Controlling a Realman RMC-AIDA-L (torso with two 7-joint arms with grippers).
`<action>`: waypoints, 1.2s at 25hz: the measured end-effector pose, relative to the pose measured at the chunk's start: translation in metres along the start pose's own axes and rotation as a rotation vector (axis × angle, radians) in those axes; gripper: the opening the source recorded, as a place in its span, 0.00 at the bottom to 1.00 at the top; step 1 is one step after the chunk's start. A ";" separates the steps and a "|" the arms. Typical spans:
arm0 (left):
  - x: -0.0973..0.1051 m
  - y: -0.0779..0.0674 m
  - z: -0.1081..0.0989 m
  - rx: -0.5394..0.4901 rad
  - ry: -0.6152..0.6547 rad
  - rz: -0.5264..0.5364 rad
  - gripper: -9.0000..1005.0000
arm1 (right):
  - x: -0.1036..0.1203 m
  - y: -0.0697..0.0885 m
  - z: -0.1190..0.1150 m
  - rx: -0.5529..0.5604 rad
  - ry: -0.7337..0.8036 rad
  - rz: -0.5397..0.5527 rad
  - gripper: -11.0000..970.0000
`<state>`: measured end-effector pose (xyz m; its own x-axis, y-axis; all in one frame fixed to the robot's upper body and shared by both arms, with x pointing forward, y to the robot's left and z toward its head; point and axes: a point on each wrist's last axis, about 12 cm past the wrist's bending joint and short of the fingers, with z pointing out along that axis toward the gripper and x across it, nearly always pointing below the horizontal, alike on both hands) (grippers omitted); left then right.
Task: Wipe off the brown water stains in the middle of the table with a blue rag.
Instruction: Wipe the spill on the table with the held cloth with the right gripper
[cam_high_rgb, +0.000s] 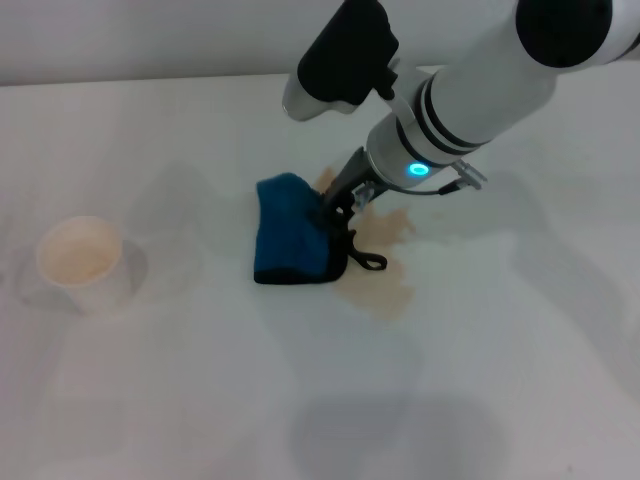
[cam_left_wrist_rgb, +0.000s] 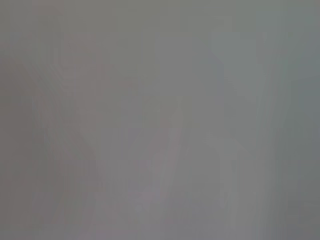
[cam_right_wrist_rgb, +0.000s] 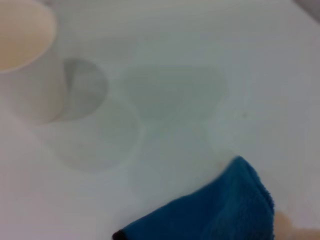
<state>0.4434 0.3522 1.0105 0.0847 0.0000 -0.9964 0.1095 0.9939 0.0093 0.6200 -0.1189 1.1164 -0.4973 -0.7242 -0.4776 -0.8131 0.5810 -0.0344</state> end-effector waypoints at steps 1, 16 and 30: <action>0.000 0.000 0.000 0.001 -0.002 0.000 0.89 | -0.002 -0.002 0.001 0.009 -0.007 0.003 0.14; -0.005 -0.001 -0.004 0.016 -0.044 0.002 0.89 | 0.022 -0.066 -0.011 0.154 -0.089 0.276 0.14; -0.007 -0.001 0.000 0.026 -0.058 0.006 0.89 | 0.065 -0.034 -0.005 -0.072 0.034 0.302 0.14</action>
<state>0.4427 0.3508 1.0177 0.1430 -0.0012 -0.9897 0.1341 0.9908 0.0181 0.6144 -0.1877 1.0905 -0.7285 -0.5353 -0.4275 -0.6458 0.7449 0.1677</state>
